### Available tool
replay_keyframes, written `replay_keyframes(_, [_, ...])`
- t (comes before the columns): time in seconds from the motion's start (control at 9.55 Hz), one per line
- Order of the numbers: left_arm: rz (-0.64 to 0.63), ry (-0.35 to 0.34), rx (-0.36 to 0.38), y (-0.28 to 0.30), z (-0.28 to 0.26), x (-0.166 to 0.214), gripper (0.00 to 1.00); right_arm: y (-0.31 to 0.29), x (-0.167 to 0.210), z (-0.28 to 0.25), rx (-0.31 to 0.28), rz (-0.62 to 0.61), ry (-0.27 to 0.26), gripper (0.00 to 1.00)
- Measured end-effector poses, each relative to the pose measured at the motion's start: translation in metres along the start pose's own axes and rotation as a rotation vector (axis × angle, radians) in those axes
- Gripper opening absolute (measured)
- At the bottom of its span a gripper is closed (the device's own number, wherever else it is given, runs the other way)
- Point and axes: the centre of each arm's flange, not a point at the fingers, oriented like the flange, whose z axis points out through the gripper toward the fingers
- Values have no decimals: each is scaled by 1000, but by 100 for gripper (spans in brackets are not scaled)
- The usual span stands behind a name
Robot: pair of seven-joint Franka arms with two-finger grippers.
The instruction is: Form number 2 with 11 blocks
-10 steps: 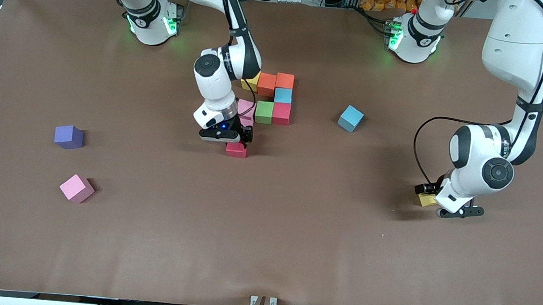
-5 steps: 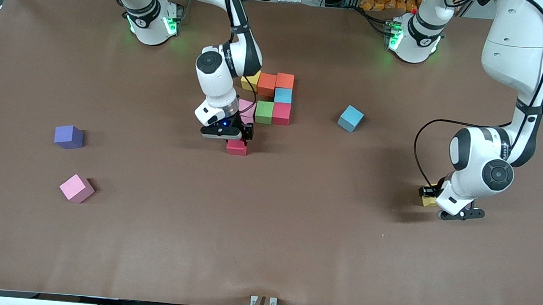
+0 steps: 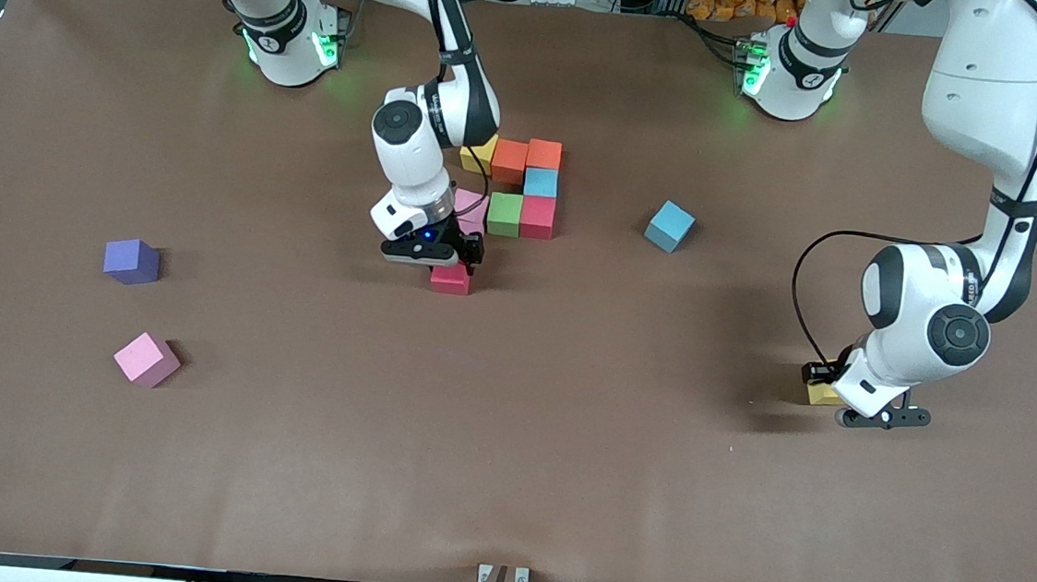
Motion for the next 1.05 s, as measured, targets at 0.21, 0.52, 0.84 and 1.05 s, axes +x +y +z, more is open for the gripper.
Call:
replay_keyframes(0.21, [97, -14, 20, 43, -45, 7, 60, -1, -1, 1, 6, 43, -27, 100])
replay_keyframes(0.52, [276, -8, 105, 121, -105, 5, 60, -15, 7, -6, 31, 101, -52, 100])
replay_keyframes(0.84, [347, 30, 140, 151, -138, -2, 60, -13, 18, -13, 36, 122, -60, 100])
replay_keyframes(1.05, [372, 37, 132, 167, -142, -7, 60, -12, 22, -16, 41, 127, -54, 100])
